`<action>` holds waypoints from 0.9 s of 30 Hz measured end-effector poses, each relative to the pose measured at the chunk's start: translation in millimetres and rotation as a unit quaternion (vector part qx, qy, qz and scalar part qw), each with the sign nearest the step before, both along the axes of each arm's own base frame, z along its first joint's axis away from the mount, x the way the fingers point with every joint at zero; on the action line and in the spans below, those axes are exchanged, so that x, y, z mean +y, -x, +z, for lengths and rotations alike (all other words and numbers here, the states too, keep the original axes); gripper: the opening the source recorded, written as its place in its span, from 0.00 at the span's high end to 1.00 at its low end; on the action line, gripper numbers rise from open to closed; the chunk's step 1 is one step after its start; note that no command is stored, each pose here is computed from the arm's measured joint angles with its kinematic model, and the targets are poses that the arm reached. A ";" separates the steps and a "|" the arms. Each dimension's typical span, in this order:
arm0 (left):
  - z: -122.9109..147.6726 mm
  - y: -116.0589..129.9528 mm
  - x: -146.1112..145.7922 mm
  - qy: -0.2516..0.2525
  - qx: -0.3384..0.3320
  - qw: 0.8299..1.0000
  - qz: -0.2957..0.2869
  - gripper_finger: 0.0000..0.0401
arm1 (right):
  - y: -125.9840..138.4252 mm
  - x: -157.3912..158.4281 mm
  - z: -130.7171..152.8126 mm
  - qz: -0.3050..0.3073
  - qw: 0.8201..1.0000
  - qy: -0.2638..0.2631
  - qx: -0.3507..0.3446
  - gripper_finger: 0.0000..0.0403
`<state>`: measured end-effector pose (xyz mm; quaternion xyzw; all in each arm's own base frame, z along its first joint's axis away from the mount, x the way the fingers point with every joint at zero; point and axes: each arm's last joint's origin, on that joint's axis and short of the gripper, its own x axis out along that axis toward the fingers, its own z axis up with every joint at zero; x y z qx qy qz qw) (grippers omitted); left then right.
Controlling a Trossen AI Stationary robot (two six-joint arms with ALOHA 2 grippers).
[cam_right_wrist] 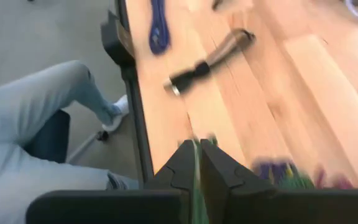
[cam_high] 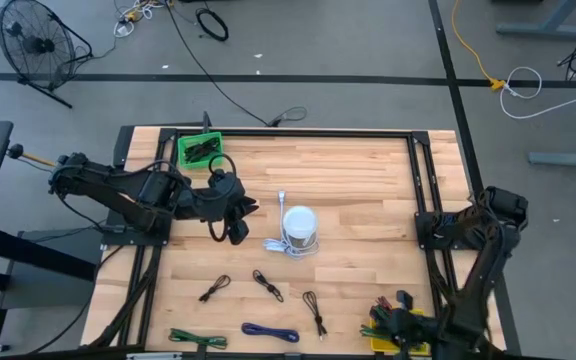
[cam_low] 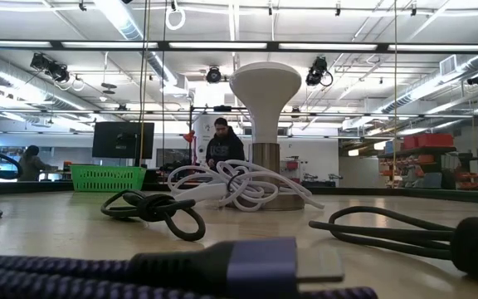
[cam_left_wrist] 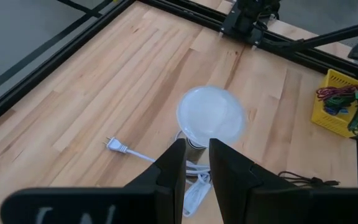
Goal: Pick & Place USB Port
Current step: Put the plain black charger cable into the green basket
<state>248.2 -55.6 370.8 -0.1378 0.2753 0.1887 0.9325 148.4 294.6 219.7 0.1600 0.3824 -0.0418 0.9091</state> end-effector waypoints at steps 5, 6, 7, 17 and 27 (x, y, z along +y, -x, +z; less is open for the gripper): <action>-2.3 -0.8 -7.2 0.014 0.004 1.000 -0.017 0.81 | -37.9 -8.0 6.2 0.044 0.999 -0.002 -0.009 0.93; -4.6 -2.3 -10.9 0.016 0.010 1.000 -0.025 0.81 | -44.5 -9.2 7.9 0.054 0.998 0.003 -0.021 0.93; -7.1 -2.4 -16.0 0.016 0.019 0.999 -0.037 0.81 | -50.9 -10.4 9.9 0.064 0.997 0.009 -0.034 0.93; -62.6 -10.8 -80.0 0.047 0.147 0.987 -0.045 0.81 | -87.1 -16.2 28.9 0.125 0.981 0.043 -0.140 0.93; -138.3 -11.8 -141.6 0.070 0.293 0.953 -0.024 0.81 | -88.6 -16.1 33.0 0.134 0.978 0.048 -0.156 0.93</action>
